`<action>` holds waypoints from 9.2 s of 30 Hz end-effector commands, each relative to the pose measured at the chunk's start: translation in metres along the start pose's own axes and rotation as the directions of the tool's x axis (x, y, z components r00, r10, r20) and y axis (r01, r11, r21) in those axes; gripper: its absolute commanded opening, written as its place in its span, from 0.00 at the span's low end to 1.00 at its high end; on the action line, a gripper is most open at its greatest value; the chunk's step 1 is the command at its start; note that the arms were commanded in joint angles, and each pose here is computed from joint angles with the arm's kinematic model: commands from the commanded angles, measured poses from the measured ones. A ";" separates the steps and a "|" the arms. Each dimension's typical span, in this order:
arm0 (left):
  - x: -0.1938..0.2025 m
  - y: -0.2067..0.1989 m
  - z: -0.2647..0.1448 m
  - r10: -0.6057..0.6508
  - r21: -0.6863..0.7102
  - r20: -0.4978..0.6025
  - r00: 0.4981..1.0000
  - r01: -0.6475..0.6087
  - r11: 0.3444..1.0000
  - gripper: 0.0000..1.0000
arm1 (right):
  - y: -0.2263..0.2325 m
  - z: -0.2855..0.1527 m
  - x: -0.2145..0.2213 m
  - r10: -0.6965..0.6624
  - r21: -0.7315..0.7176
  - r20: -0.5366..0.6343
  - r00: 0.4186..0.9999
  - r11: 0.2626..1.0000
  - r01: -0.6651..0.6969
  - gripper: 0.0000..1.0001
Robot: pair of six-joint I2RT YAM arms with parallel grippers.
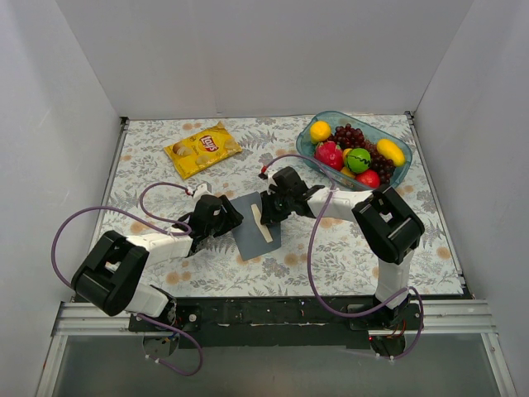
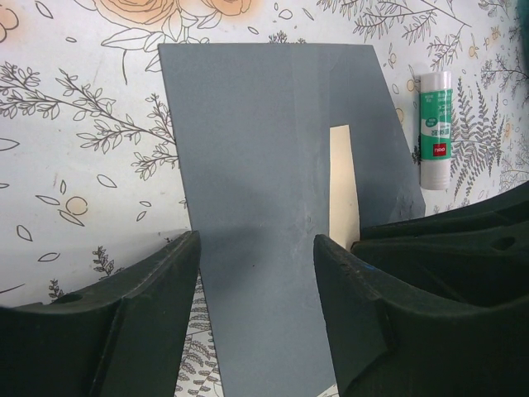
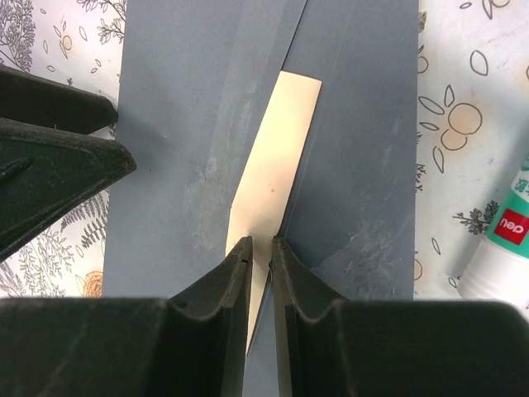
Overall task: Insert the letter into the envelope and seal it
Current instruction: Place the letter in the envelope, then pick up the solid glue from the center of the board.
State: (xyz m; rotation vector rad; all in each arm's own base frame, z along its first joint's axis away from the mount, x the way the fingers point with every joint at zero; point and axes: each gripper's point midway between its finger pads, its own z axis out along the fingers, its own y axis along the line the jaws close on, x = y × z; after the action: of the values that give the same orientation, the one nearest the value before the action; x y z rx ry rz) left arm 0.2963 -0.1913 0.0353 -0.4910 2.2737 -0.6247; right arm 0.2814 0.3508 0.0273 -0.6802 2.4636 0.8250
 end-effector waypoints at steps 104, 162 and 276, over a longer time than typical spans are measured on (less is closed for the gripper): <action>0.002 0.030 -0.028 0.059 -0.112 0.000 0.998 -0.059 0.992 0.92 | -0.105 -0.006 -0.036 -0.068 0.448 -0.256 0.964 0.876 0.181 0.45; -0.078 -0.138 -0.099 0.199 0.452 0.224 0.954 -0.283 0.846 0.98 | -0.009 -0.143 -0.115 0.051 -0.209 0.519 0.853 0.975 0.069 0.01; -0.008 -0.238 -0.097 0.449 0.599 0.228 0.864 -0.488 0.635 0.09 | 0.055 -0.172 -0.085 0.223 -0.444 0.480 0.849 0.896 0.015 0.01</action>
State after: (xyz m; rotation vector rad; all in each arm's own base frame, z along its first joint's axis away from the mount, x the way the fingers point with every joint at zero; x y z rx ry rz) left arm 0.2740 -0.3380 0.1957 0.3826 1.9515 -0.9741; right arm 0.2829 0.3080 0.2201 -0.3399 1.8485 1.4572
